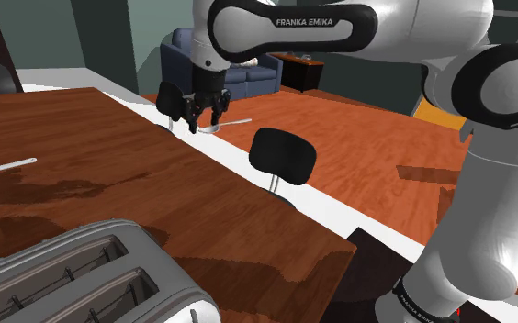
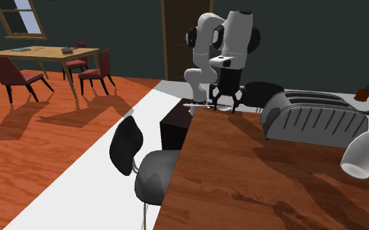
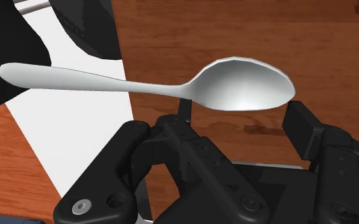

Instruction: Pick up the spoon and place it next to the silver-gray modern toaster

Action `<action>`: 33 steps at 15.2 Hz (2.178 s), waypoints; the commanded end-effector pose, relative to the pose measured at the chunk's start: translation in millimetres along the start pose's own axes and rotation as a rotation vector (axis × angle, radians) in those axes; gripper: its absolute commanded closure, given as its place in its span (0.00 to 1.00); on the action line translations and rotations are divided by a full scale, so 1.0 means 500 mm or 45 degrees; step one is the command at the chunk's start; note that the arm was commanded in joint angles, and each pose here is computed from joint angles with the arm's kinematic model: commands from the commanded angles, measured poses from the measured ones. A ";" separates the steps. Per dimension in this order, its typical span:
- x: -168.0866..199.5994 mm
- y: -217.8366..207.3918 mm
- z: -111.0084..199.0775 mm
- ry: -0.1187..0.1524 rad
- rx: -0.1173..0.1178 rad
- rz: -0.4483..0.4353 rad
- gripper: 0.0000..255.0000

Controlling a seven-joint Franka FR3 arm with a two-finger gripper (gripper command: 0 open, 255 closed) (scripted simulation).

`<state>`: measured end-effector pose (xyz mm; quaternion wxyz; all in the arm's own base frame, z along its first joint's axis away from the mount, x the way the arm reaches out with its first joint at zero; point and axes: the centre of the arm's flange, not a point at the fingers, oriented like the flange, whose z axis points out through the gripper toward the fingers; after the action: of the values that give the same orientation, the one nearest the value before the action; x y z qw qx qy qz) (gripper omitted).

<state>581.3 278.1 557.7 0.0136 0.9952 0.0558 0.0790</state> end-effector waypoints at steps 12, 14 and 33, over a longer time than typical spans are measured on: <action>0.022 0.006 -0.138 -0.001 0.000 0.000 1.00; 0.013 -0.019 -0.142 -0.001 0.000 0.000 1.00; -0.152 -0.491 -0.187 -0.001 0.000 0.000 1.00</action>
<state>471.7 504.1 631.4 0.0126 0.9951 0.0570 0.0797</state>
